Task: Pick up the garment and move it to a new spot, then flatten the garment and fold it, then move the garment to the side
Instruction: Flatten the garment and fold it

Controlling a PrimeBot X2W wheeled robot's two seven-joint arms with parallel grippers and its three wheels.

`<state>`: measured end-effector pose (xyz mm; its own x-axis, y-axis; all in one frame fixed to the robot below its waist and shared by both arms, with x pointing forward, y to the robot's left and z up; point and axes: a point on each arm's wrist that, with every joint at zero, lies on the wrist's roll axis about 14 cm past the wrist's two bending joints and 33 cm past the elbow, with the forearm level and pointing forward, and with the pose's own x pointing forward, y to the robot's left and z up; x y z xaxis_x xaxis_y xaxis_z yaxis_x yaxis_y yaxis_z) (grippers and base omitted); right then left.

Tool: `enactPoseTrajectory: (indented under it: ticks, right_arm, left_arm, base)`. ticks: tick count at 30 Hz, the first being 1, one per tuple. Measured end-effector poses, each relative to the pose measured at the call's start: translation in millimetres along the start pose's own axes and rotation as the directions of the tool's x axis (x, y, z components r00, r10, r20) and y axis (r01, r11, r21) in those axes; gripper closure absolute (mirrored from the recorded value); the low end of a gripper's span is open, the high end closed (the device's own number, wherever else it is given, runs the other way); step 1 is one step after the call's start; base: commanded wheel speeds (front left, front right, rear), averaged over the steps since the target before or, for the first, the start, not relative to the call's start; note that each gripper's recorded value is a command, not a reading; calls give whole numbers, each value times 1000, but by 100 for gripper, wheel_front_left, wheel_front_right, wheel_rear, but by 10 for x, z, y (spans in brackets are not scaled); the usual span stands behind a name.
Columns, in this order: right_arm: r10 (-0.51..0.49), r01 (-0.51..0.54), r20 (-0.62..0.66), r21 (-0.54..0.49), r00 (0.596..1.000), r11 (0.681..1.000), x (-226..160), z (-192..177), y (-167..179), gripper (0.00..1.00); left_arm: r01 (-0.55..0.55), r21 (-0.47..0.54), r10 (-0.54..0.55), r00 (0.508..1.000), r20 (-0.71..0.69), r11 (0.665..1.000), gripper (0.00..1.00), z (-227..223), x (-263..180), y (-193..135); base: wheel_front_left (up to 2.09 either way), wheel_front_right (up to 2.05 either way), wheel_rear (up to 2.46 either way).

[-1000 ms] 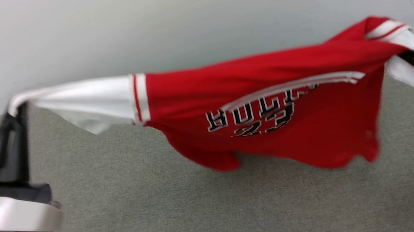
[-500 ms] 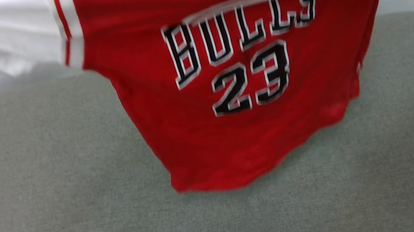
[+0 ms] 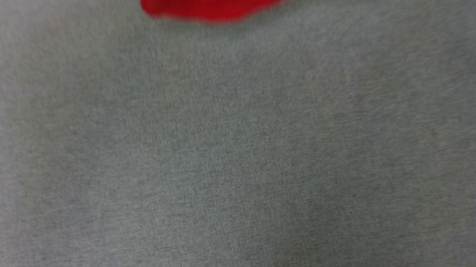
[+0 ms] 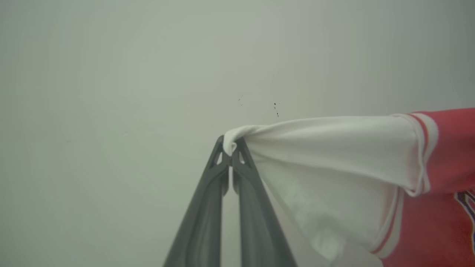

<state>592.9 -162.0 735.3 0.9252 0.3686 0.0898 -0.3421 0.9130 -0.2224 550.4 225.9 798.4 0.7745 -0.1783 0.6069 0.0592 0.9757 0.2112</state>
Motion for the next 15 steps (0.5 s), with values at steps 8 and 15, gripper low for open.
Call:
enactPoseTrajectory:
  ticks: [8, 15]
  right_arm:
    - [-25, 27, 49, -38, 998, 999, 828, -513, -42, 100]
    - [7, -7, -8, -6, 1000, 1000, 1236, -1240, 183, 100]
  left_arm:
    - [-36, 37, 37, 999, -8, 999, 100, -714, 448, 130]
    - [-53, 47, 58, 993, -100, 997, 100, -1416, 397, 156]
  base:
    - [0, 0, 0]
    - [0, 0, 0]
